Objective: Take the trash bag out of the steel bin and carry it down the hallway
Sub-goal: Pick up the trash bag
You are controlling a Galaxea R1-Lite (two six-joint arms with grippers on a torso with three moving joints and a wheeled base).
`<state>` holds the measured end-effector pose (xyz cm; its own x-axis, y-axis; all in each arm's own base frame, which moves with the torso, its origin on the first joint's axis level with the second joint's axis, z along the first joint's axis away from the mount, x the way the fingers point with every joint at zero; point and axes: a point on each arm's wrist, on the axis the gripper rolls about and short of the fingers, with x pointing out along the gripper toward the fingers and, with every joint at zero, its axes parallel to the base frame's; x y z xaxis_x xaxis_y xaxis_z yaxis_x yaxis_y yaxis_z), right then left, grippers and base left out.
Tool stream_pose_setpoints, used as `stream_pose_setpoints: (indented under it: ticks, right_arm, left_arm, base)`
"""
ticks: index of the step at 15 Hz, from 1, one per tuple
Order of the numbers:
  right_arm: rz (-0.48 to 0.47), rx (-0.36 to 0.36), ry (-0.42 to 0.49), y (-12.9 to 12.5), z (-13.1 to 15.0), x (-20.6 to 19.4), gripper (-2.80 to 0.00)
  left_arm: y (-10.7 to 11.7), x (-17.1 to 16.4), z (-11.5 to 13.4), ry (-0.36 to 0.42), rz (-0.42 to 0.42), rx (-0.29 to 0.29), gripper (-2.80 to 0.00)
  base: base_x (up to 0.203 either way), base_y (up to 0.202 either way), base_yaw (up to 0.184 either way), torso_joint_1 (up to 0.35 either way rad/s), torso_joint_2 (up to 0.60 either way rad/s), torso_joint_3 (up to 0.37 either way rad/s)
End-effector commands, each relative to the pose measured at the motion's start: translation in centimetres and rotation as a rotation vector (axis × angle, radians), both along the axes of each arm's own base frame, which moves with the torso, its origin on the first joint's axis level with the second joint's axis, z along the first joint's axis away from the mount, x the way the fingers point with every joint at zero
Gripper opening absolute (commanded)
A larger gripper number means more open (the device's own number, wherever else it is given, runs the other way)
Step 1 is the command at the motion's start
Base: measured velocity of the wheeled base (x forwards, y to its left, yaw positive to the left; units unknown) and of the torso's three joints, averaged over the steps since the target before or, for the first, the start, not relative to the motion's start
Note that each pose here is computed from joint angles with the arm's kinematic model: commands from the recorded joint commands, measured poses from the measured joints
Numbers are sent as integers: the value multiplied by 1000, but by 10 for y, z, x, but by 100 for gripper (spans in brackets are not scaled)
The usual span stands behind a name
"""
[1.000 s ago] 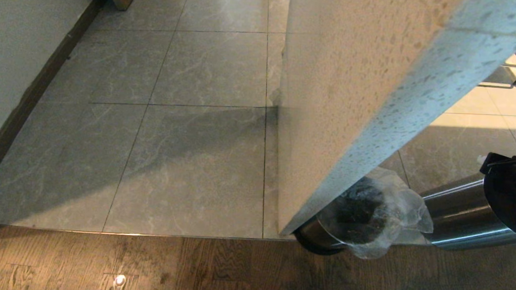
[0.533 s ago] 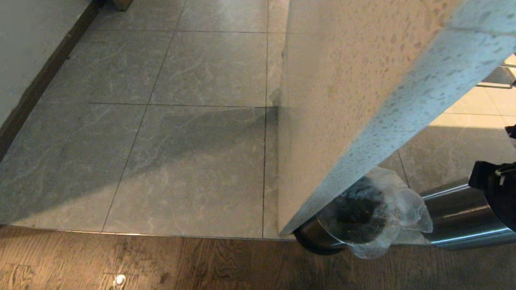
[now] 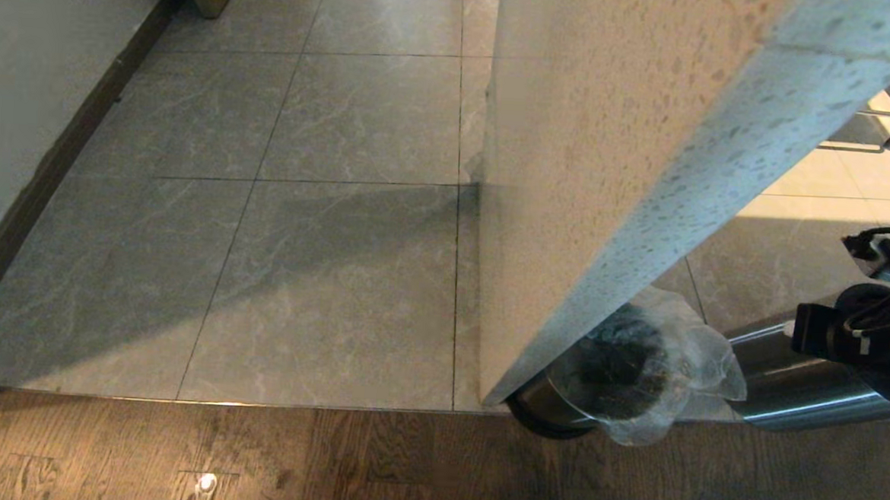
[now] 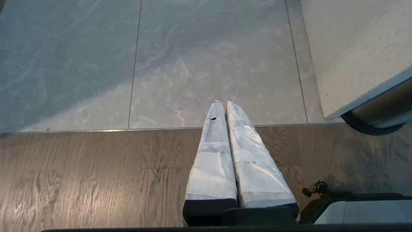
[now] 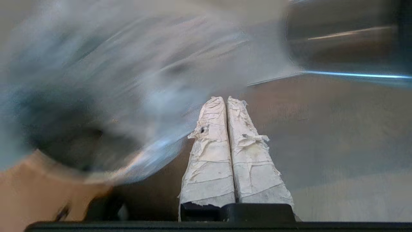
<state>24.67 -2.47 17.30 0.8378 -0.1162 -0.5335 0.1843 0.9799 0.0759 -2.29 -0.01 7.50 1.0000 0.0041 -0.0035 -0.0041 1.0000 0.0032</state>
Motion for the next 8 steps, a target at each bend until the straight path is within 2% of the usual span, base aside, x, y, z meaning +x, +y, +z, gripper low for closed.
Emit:
stream_pose_setpoints:
  ticks: [1, 3, 4, 6, 8]
  right_arm:
    - [65, 12, 30, 16, -9, -10, -280]
    - [153, 54, 73, 26, -20, -7, -280]
    - [191, 62, 89, 31, -25, -2, 0]
    - [234, 48, 114, 36, -35, 8, 0]
    - [269, 3, 76, 37, -41, 21, 0]
  left_arm:
    - [0, 0, 0, 3, 0, 0, -280]
    - [0, 0, -1, 4, 0, 0, -280]
    - [0, 0, 0, 3, 0, 0, -280]
    - [0, 0, 0, 3, 0, 0, -280]
    - [0, 0, 0, 3, 0, 0, -280]
  base:
    - [0, 0, 0, 0, 0, 0]
    - [0, 0, 0, 0, 0, 0]
    - [0, 0, 0, 0, 0, 0]
    - [0, 0, 0, 0, 0, 0]
    - [0, 0, 0, 0, 0, 0]
